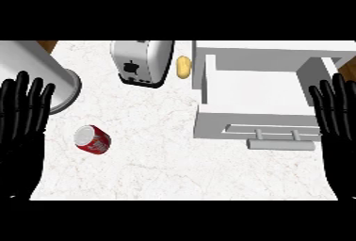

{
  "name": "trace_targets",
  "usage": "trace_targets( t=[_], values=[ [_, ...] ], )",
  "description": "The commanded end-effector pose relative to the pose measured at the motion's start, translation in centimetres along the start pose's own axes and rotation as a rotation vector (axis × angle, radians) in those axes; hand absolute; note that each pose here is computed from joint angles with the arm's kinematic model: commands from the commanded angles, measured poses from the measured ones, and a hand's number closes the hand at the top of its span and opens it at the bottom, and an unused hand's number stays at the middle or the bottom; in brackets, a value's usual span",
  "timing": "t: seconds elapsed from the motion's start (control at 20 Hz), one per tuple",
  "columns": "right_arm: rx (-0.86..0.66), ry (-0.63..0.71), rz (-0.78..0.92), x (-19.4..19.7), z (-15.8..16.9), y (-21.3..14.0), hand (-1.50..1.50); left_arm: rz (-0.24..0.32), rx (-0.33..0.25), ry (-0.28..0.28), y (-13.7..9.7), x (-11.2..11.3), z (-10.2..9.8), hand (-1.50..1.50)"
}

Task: Pick up the can, place it into the drawer and close the drawer

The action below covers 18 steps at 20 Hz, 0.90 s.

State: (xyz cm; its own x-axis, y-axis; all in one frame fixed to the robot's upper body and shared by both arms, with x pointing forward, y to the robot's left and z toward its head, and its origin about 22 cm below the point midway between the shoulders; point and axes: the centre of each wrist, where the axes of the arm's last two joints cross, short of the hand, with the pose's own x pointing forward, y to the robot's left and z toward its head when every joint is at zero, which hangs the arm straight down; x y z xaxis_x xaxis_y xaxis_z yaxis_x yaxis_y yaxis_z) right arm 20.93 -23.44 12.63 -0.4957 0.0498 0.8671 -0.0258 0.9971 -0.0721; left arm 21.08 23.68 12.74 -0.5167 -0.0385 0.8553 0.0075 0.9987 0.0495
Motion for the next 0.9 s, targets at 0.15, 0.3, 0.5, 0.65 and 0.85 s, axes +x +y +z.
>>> trace_targets(
  t=[0.15,0.3,0.5,0.65,0.85],
  values=[
    [0.05,0.021,-0.032,-0.4,-0.1,0.8,-1.5,0.285,-0.532,-0.045,-0.3,-0.6,-1.2,-1.5],
    [-0.107,0.217,0.014,-2.5,1.6,-0.9,-1.5,0.183,-0.77,0.198,1.6,-2.2,0.0,-1.5],
    [-0.173,0.27,0.056,-1.9,2.4,-2.3,-1.5,0.226,-0.915,0.251,7.4,-2.7,-0.4,-1.5],
    [-0.207,0.302,0.038,-1.6,3.1,-2.2,-1.5,0.252,-0.973,0.24,13.1,-2.0,-1.6,-1.5],
    [-0.185,0.304,0.046,-1.2,4.0,-3.8,-1.5,0.282,-0.998,0.254,20.0,-1.5,-3.2,-1.5]
  ],
)
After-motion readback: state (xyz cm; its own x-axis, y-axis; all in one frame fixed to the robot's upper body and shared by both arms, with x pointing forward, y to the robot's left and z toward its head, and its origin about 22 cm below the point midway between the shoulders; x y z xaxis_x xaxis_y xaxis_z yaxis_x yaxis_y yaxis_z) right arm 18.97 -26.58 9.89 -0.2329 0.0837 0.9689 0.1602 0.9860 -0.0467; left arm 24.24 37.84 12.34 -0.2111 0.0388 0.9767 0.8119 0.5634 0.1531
